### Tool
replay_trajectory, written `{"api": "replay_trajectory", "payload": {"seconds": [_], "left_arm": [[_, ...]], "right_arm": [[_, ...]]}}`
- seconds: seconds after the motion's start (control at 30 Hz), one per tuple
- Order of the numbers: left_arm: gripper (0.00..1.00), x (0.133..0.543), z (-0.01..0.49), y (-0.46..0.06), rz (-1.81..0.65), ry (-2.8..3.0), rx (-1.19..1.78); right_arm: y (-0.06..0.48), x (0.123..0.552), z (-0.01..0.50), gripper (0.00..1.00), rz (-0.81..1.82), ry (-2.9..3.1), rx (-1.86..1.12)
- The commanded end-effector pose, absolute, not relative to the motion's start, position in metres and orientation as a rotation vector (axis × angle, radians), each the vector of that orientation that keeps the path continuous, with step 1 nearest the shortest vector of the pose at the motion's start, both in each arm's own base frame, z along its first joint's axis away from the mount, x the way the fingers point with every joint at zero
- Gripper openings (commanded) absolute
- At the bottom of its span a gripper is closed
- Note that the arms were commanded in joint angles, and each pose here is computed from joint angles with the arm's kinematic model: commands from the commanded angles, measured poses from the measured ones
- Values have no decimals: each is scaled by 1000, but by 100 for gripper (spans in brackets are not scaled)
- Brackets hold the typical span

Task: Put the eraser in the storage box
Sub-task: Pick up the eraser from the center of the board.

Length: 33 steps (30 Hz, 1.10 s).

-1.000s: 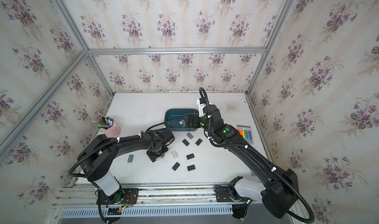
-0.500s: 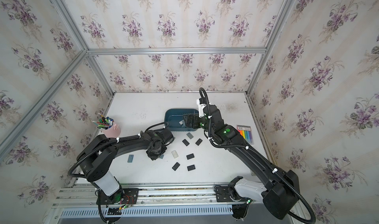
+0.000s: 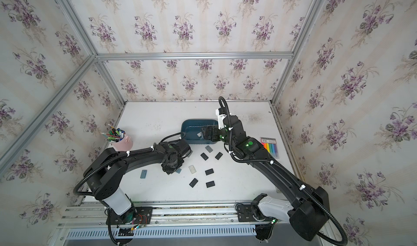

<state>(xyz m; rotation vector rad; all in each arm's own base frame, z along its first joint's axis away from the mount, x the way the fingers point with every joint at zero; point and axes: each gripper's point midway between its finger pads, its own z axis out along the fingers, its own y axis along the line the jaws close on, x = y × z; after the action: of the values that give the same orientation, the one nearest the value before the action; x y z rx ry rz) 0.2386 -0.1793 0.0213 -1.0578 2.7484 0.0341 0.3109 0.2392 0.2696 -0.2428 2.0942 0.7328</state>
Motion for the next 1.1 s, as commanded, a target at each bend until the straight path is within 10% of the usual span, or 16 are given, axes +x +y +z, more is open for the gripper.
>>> {"api": "replay_trajectory", "payload": {"seconds": [0.0, 0.13, 0.4, 0.87, 1.07], "left_arm": [[45, 243, 24, -171, 79, 2730, -1040], [72, 246, 22, -172, 77, 2749, -1019], [89, 239, 16, -180, 28, 2806, -1036], [91, 219, 9, -191, 90, 2804, -1276], [63, 215, -9, -193, 133, 2822, -1325]], "right_arm": [[241, 310, 273, 100, 744, 2085, -242], [240, 310, 270, 100, 741, 2091, -245], [241, 308, 268, 100, 744, 2094, -248], [244, 306, 266, 100, 769, 2097, -247], [244, 304, 266, 100, 773, 2096, -257]]}}
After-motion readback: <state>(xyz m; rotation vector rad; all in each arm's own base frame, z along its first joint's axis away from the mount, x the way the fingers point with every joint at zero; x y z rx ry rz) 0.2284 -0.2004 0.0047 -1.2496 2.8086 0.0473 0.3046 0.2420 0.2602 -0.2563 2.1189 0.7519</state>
